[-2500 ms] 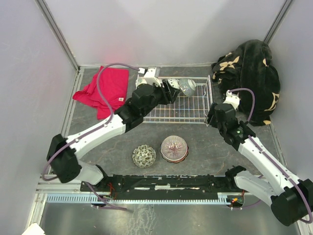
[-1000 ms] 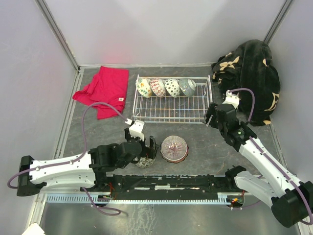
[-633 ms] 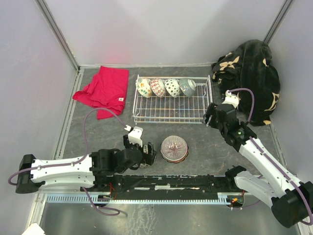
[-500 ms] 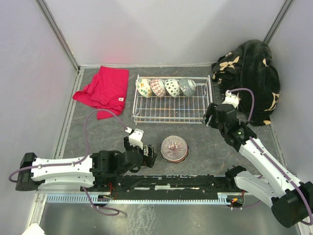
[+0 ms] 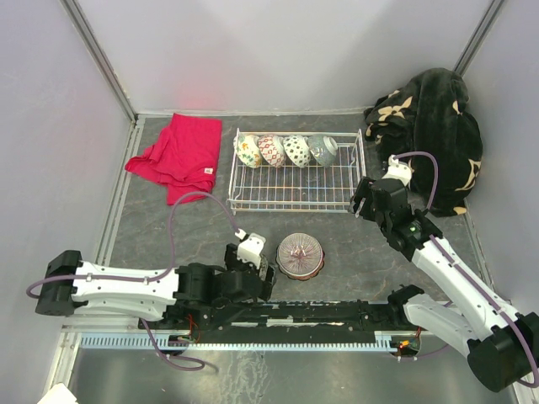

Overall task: Load the bowls into the dish rack
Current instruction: Pick up the bowl from the center of the board.

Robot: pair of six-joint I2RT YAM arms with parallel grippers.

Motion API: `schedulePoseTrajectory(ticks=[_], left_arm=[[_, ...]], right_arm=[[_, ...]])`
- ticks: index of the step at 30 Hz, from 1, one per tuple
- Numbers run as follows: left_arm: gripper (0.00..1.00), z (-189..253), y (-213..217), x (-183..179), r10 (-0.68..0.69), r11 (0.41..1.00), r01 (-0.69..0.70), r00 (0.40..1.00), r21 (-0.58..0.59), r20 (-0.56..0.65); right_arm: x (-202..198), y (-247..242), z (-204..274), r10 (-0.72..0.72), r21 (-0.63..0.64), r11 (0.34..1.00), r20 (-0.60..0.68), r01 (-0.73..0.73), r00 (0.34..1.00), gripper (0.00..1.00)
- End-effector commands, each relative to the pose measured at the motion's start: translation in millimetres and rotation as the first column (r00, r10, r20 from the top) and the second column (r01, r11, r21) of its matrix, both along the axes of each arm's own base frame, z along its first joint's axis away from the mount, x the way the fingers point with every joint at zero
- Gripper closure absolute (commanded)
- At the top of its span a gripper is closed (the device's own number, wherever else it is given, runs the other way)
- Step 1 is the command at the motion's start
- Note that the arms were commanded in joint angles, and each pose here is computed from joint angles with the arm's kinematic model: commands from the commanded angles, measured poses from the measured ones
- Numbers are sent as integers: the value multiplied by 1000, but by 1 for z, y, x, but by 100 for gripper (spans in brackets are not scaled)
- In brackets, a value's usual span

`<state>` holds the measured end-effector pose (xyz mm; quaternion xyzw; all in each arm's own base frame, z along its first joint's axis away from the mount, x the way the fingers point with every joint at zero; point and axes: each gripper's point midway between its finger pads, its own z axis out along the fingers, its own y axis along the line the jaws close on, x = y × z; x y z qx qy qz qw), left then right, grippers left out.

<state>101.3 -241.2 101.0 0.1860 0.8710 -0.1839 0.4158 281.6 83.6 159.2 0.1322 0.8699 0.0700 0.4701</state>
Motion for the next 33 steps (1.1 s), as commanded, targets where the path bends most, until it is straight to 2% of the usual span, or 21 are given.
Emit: schedulePoseTrajectory(ticks=[1,11,17,23,26,30,33], left_arm=[[2,12,-15,-2,15,998,-16,1000,-56,-15],[21,-9,-25,-9,-9,1000,10,999,10,-43],[46,-18,-29,-8,-2,999,4,999,53,-42],[57,-25,-32,-7,5,996,-2,999,88,-37],[67,-24,-33,-6,7,996,-4,999,87,-35],[75,-23,-32,-6,15,996,-12,999,86,-33],[91,-21,-29,-4,27,996,-25,999,83,-25]], right_arm=[[5,0,15,-4,14,1000,51,4,999,21],[4,-2,17,-11,13,1000,59,10,998,21],[4,-2,17,-9,14,1000,58,9,998,21],[3,-2,18,-11,15,1000,63,10,998,21],[3,-3,19,-12,16,1000,65,11,998,21],[3,-3,19,-11,17,1000,66,10,998,21],[2,-3,20,-10,16,1000,67,9,998,21]])
